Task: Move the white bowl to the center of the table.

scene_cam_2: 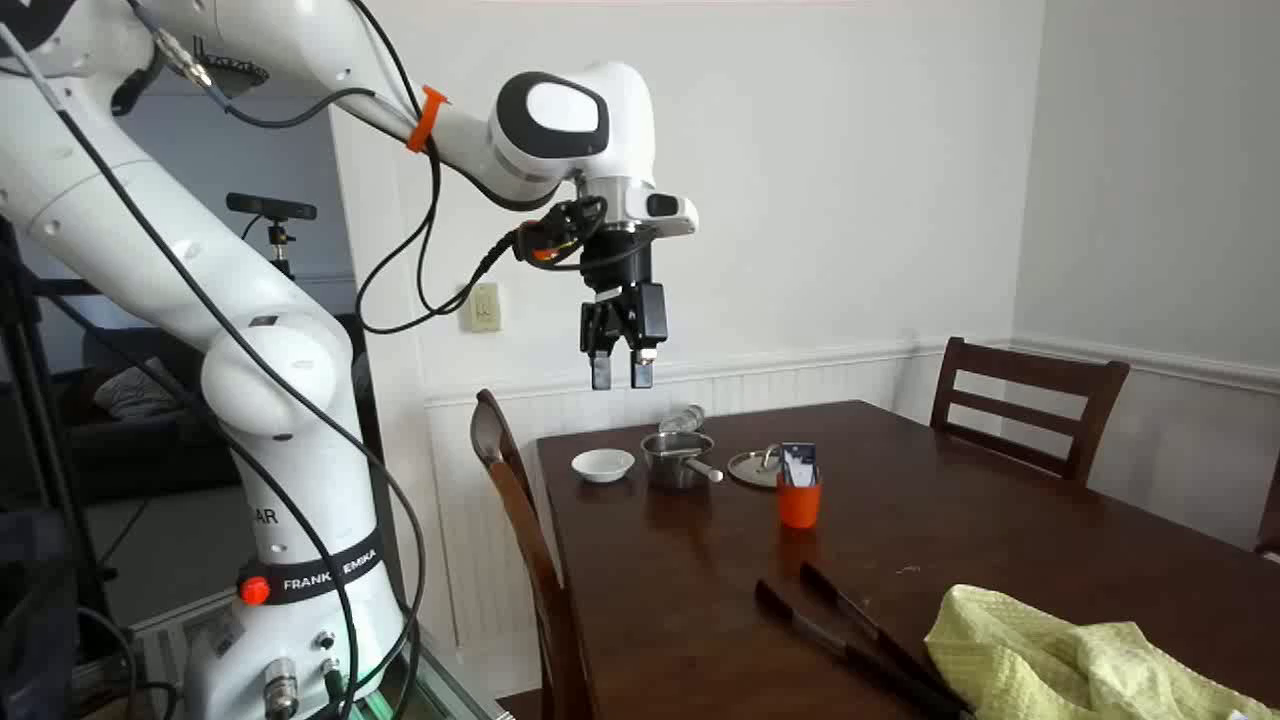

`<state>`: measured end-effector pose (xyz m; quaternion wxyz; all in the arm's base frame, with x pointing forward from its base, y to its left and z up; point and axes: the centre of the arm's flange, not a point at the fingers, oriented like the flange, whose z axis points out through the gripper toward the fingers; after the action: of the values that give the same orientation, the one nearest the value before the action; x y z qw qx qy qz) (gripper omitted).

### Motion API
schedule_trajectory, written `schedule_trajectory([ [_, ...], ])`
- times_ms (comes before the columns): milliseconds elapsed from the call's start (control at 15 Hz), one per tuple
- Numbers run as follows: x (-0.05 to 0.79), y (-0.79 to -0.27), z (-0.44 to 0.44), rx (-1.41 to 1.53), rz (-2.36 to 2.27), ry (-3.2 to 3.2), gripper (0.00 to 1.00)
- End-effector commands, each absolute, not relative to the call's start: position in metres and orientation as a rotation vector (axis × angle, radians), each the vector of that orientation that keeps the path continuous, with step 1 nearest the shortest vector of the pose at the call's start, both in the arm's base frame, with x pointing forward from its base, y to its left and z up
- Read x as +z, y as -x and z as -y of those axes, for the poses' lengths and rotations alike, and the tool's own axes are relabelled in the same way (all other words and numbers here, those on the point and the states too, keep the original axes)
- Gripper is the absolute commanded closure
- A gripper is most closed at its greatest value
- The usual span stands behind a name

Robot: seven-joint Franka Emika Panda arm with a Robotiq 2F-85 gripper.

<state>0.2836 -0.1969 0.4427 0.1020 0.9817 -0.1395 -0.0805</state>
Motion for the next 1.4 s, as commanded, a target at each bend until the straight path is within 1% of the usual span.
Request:
schedule_trajectory([
  [0, 0.443, -0.284, 0.197, -0.238, 0.412, -2.899, 0.0],
  [267, 0.443, -0.284, 0.197, -0.238, 0.412, -2.899, 0.0],
  [400, 0.443, -0.308, 0.175, -0.212, 0.531, -2.974, 0.0],
  [467, 0.443, -0.328, 0.15, -0.189, 0.606, -3.025, 0.0],
  [800, 0.42, -0.386, 0.024, -0.107, 0.778, -3.281, 0.0],
  [933, 0.401, -0.406, 0.006, -0.106, 0.865, -3.353, 0.0],
  [1000, 0.393, -0.413, 0.008, -0.155, 0.835, -3.375, 0.0],
  [1067, 0.393, -0.414, 0.012, -0.176, 0.804, -3.391, 0.0],
  [1133, 0.4, -0.392, 0.003, -0.14, 0.798, -3.338, 0.0],
  [1333, 0.388, -0.404, 0.009, -0.186, 0.801, -3.351, 0.0],
])
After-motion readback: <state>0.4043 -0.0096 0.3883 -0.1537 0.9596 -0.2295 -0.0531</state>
